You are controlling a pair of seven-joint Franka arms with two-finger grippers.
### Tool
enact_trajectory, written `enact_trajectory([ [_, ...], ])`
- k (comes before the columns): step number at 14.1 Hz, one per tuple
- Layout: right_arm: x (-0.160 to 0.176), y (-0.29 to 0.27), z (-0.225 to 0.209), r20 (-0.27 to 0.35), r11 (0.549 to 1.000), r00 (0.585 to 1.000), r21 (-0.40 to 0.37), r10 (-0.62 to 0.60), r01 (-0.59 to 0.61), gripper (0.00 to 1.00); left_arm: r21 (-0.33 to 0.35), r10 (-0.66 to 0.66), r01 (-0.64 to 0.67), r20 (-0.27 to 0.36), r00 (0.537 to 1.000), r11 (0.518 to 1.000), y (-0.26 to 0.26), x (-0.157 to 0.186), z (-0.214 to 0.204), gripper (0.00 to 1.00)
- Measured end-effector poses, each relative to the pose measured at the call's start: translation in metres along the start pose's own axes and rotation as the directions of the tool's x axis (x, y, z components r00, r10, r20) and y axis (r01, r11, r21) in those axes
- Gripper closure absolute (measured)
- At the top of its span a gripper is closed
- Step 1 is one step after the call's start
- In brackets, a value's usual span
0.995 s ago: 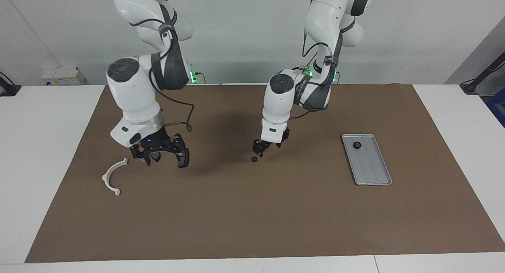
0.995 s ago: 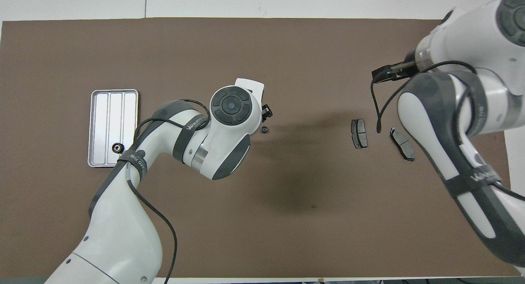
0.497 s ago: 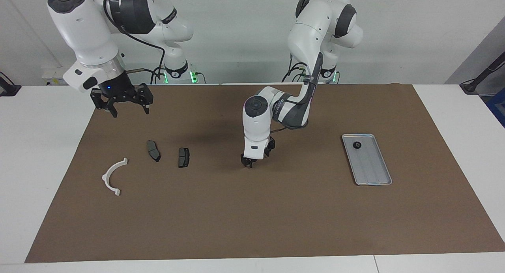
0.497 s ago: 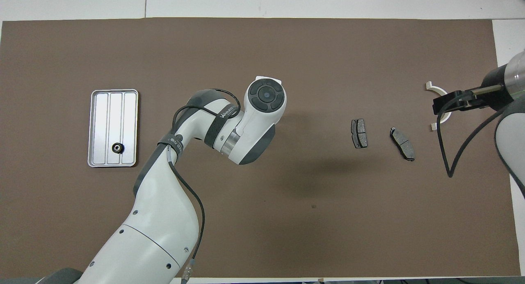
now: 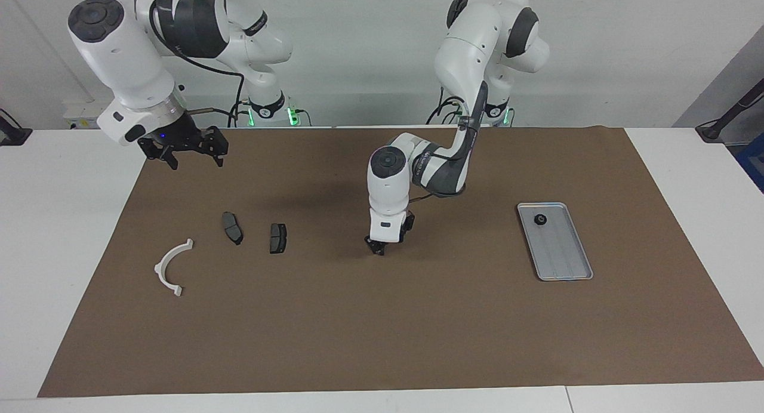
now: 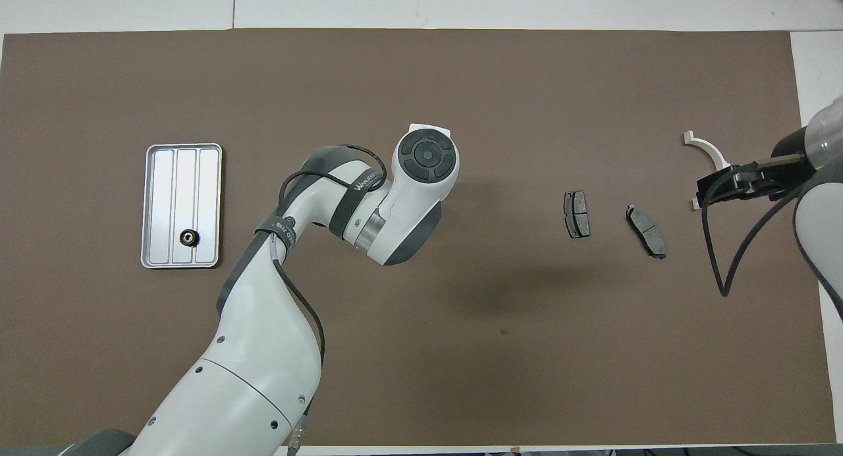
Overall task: Pick bearing gear from pile to tray
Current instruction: 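Carry the bearing to the silver tray and lower it with the left gripper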
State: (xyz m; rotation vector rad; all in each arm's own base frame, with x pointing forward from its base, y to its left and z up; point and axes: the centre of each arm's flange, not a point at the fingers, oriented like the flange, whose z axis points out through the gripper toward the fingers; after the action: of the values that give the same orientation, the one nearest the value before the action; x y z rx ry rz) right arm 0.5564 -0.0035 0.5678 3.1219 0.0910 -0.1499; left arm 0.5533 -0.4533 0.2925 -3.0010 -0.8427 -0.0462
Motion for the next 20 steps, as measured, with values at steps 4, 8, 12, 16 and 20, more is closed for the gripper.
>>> enact_trajectory([
  [4, -0.004, 0.0, -0.019, -0.01, 1.0, 1.0, -0.001, 0.001, -0.001, 0.0, 0.001, -0.015, 0.015, -0.001, 1.0, 1.0, 0.003, -0.01, 0.0, 0.4],
  [8, -0.006, 0.003, -0.027, -0.017, 1.0, 1.0, -0.001, 0.007, -0.007, 0.0, 0.0, -0.021, 0.021, -0.003, 1.0, 1.0, 0.004, -0.011, -0.001, 0.43],
  [12, -0.006, 0.004, -0.026, -0.015, 1.0, 1.0, 0.0, 0.009, -0.009, 0.0, -0.007, -0.025, 0.025, -0.006, 1.0, 1.0, 0.004, -0.011, -0.004, 0.77],
  [16, -0.006, 0.005, -0.026, -0.015, 1.0, 1.0, 0.0, 0.013, -0.013, 0.0, 0.037, -0.028, 0.029, -0.036, 0.999, 0.999, -0.021, 0.036, -0.025, 0.77],
  [20, -0.007, 0.008, -0.025, -0.014, 0.999, 0.999, 0.0, 0.036, -0.036, 0.0, 0.045, 0.074, -0.073, -0.018, 0.997, 0.996, -0.127, 0.145, -0.095, 0.77],
])
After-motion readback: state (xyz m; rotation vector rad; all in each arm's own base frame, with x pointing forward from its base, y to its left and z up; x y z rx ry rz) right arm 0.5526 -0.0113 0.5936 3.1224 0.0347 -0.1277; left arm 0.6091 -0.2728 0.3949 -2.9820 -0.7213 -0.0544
